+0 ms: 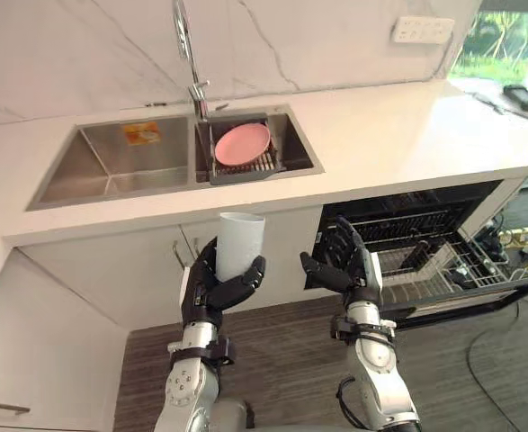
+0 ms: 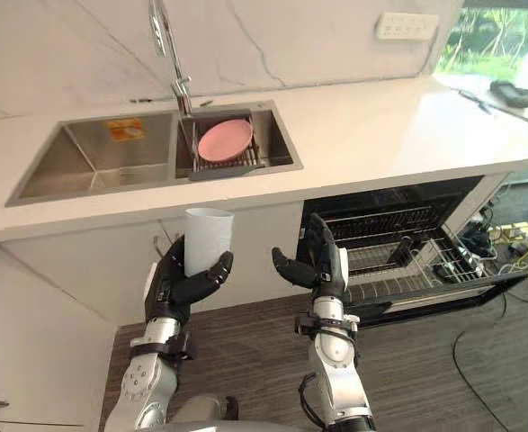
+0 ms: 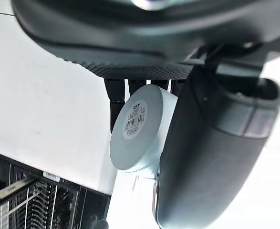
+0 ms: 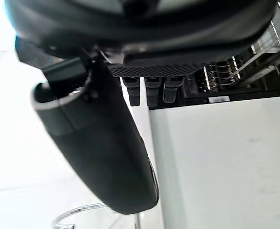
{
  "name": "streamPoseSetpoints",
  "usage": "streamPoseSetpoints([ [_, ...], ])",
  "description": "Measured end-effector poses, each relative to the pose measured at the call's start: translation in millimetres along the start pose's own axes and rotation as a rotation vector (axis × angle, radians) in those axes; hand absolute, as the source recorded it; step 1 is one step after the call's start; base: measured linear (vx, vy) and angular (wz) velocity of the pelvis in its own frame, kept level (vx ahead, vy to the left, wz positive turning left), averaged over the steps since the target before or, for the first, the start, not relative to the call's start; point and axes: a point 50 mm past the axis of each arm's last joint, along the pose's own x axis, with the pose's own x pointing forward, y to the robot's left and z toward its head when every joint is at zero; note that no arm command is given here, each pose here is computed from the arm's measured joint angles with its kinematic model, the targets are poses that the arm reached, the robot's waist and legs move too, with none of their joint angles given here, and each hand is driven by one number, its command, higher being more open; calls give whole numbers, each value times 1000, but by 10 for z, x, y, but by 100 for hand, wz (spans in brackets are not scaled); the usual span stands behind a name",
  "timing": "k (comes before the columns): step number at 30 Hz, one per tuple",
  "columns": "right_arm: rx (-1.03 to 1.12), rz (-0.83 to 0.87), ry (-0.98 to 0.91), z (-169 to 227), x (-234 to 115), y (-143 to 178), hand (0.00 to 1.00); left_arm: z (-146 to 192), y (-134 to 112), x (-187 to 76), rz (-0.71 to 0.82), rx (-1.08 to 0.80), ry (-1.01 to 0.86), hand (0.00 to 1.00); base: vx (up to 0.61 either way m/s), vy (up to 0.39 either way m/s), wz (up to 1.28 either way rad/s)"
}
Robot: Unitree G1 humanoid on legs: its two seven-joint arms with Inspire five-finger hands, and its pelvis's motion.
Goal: Walk over to the sink, pick up the cup, carry it to the dishwasher, place the cup inside the dishwasher, then close the dishwasher door
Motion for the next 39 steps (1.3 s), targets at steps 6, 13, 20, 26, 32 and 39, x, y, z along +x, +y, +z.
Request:
streamPoseSetpoints([
  [6, 14, 71, -19, 54, 64, 175, 90, 10, -18, 0, -42, 54, -6, 30, 214, 157, -28],
  [13, -21, 106, -27, 66, 84, 170, 90, -80, -25, 5, -47, 68, 30, 30, 120, -58, -19],
  [20, -14, 46, -49, 123, -8, 39, 90, -99, -56, 10, -41, 46, 34, 30, 134, -77, -16],
  [26, 25, 33, -131, 290, -2, 37, 90, -36, -75, 83, -32, 30, -2, 30, 115, 84, -52],
  [32, 40, 29, -99, 222, -53, 34, 90, -24, -55, 117, -31, 55, -8, 30, 56, 171, -48],
  [39, 82, 73, -101, 245, -105, 73, 90, -44, -90, 107, -48, 74, -2, 30, 25, 49, -32],
])
